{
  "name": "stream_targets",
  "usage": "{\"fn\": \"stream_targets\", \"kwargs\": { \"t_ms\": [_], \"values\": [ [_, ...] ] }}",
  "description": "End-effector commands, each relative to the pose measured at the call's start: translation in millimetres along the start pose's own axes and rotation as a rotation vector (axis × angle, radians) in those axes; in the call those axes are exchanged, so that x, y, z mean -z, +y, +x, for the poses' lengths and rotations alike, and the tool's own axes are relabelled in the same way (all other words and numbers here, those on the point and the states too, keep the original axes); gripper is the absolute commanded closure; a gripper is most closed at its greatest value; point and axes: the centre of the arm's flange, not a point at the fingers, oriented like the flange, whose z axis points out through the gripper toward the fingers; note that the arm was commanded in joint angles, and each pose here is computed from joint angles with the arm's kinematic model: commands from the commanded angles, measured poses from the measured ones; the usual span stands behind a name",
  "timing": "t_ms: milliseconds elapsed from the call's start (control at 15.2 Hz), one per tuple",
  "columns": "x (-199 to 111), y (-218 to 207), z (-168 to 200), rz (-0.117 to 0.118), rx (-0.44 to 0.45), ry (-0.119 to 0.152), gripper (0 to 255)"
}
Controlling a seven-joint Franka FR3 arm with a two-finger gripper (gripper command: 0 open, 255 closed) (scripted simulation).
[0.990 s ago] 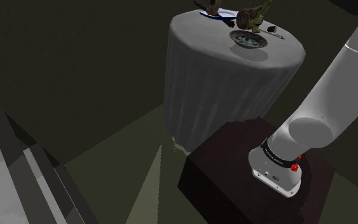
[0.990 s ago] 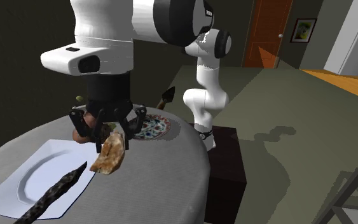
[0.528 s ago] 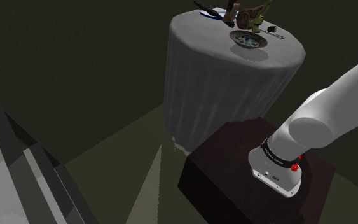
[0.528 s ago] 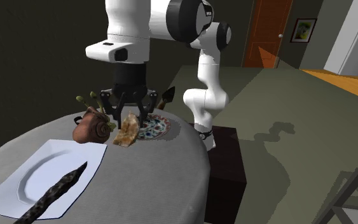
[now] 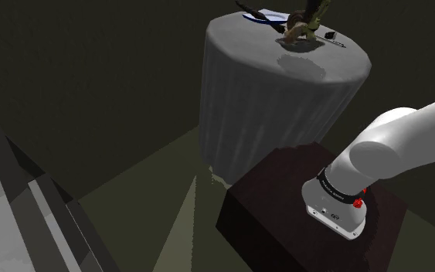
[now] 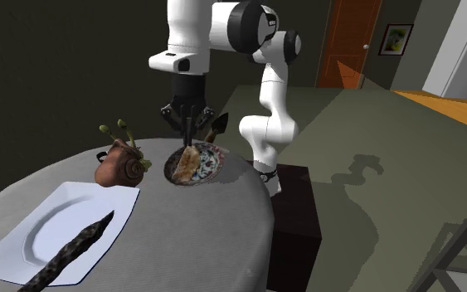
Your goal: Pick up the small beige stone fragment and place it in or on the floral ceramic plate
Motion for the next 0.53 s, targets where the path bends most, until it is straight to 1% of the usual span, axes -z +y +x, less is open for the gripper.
{"fn": "stream_targets", "kwargs": {
  "t_ms": [0, 66, 132, 198, 264, 330, 462],
  "values": [
    [2.4, -9.8, -14.6, 0.000, 0.001, 0.000, 255],
    [0.3, -4.3, -7.8, 0.000, 0.000, 0.000, 255],
    [0.3, -4.3, -7.8, 0.000, 0.000, 0.000, 0],
    [-4.8, -16.3, 36.8, -0.037, -0.032, -0.217, 0],
    [-19.8, -26.5, 79.6, -0.074, -0.064, -0.434, 0],
    [-34.5, -32.0, 105.2, -0.098, -0.084, -0.574, 0],
    [-43.3, -31.3, 99.5, -0.098, -0.084, -0.574, 0]
  ]
}}
